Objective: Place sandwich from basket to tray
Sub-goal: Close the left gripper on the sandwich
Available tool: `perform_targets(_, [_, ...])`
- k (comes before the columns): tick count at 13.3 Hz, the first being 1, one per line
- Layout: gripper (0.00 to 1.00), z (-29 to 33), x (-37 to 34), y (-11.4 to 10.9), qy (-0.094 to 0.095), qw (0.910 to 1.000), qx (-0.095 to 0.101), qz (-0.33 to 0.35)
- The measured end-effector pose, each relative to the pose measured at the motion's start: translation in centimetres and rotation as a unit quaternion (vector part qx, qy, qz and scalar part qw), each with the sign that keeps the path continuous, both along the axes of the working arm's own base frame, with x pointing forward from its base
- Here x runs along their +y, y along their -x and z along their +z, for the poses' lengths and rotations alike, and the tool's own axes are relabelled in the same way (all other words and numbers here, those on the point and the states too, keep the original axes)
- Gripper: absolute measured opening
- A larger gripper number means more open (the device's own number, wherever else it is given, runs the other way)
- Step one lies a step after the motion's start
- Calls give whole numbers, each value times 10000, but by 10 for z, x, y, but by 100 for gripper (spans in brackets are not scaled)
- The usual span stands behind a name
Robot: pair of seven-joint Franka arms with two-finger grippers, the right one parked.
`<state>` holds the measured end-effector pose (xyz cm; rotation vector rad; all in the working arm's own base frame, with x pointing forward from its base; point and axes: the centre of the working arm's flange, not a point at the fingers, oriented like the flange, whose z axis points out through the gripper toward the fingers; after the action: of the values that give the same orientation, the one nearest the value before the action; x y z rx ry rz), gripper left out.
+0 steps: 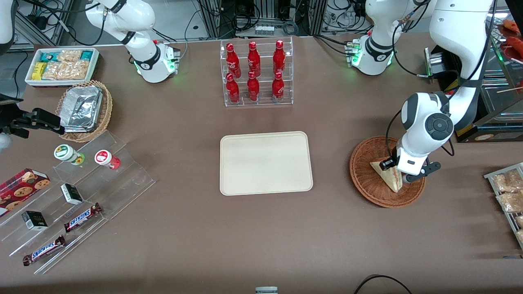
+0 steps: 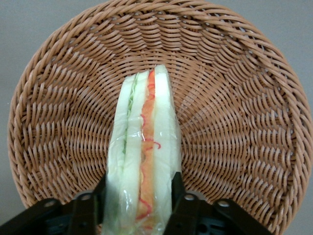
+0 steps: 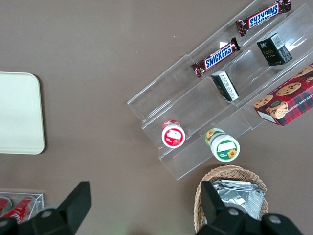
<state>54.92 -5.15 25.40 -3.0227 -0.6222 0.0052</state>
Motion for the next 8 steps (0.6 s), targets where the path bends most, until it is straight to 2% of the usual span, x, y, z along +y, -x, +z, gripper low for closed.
perform_targets(2, [33, 5, -1, -4, 5, 10000, -50, -5])
perform_targets(6, [26, 47, -16, -20, -64, 9999, 55, -131])
perform_targets(8, [17, 86, -37, -24, -116, 9995, 116, -288])
